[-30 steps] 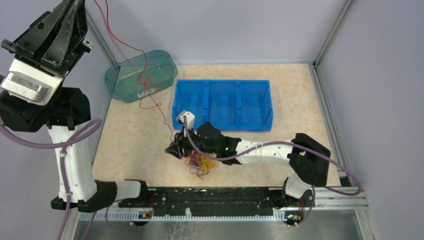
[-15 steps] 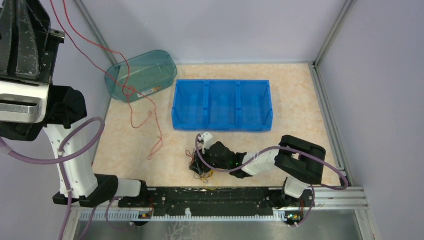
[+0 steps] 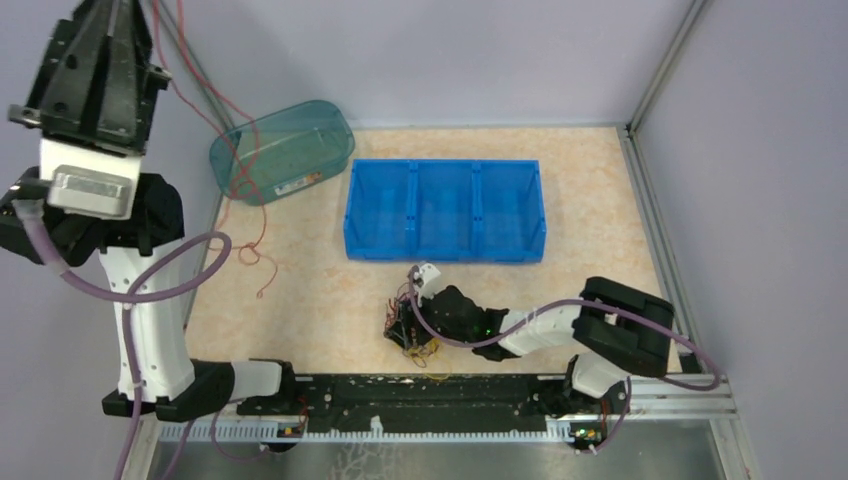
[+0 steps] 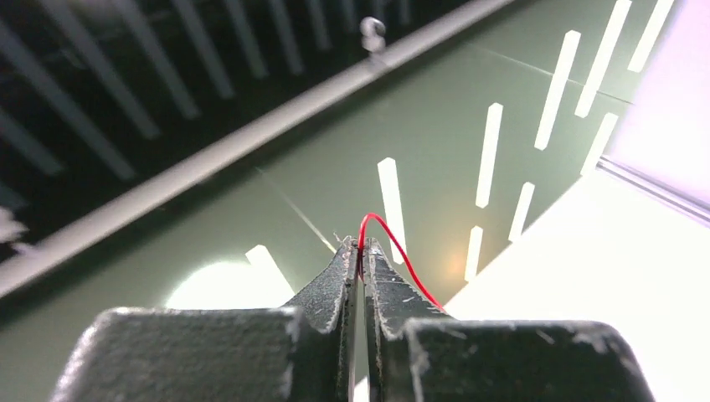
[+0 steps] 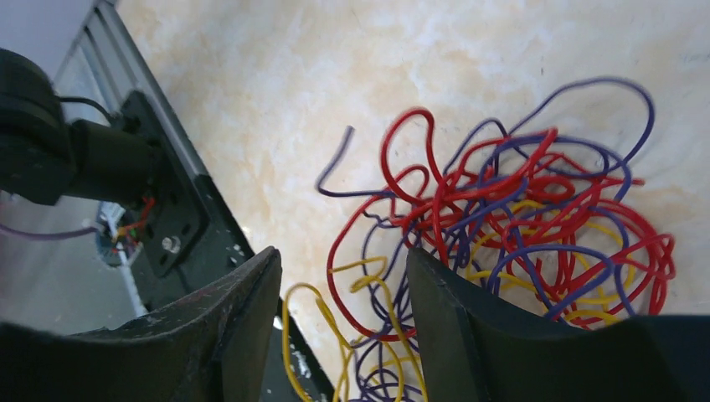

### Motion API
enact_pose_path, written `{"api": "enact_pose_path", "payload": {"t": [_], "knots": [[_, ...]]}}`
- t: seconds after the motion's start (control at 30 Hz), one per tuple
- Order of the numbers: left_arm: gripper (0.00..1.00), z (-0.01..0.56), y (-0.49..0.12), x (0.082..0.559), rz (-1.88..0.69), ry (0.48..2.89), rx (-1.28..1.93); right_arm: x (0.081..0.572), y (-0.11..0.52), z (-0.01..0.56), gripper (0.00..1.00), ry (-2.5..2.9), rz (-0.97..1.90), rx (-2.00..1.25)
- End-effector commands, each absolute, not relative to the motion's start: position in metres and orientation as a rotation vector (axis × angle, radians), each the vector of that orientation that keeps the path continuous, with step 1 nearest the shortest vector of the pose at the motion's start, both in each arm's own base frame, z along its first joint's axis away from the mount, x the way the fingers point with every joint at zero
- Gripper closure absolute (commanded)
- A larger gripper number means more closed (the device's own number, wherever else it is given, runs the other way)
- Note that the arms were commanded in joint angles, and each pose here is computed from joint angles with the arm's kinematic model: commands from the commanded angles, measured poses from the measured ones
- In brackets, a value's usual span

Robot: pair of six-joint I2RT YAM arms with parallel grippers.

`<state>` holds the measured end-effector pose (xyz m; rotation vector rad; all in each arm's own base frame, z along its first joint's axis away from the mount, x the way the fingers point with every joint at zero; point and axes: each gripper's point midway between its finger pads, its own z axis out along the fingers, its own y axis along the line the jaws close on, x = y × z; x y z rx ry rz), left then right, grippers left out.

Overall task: Untangle the cables
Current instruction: Untie the cable, then place the cable in the bin.

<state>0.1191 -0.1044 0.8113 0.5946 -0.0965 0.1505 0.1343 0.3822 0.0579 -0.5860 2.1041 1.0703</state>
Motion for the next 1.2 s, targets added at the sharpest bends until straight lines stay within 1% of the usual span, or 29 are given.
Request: {"api": "enact_pose_path", "payload": {"t": [0.0, 0.13, 0.3, 0.37, 0.47, 0.57, 0.67, 0.83, 1.07, 1.17], "knots": [[0.91, 0.765, -0.136, 0.164, 0.091, 0.041, 0.811, 0.147, 0.390, 0.132, 0.41, 1.938, 1.147, -0.533], [0.91, 0.747, -0.137, 0.199, 0.085, 0.131, 0.822, 0.150, 0.380, 0.174, 0.35, 1.859, 1.151, -0.502], [0.92, 0.712, -0.140, 0.239, 0.057, 0.245, 0.838, 0.159, 0.359, 0.207, 0.28, 1.805, 1.101, -0.444], [0.92, 0.693, -0.145, 0.251, 0.045, 0.278, 0.859, 0.163, 0.349, 0.219, 0.27, 1.781, 1.096, -0.411], [0.95, 0.667, -0.154, 0.266, 0.043, 0.315, 0.870, 0.174, 0.332, 0.232, 0.27, 1.776, 1.074, -0.313], [0.97, 0.639, -0.170, 0.279, 0.065, 0.327, 0.883, 0.190, 0.307, 0.236, 0.30, 1.807, 1.003, -0.145], [0.97, 0.616, -0.183, 0.292, 0.068, 0.354, 0.903, 0.192, 0.292, 0.244, 0.30, 1.787, 0.987, -0.085], [0.98, 0.582, -0.194, 0.318, 0.097, 0.407, 0.931, 0.191, 0.273, 0.252, 0.31, 1.770, 0.955, -0.051], [0.99, 0.552, -0.199, 0.349, 0.112, 0.475, 0.930, 0.188, 0.264, 0.249, 0.31, 1.779, 0.943, -0.049], [0.99, 0.548, -0.201, 0.357, 0.107, 0.494, 0.927, 0.187, 0.264, 0.247, 0.31, 1.785, 0.943, -0.053]]}}
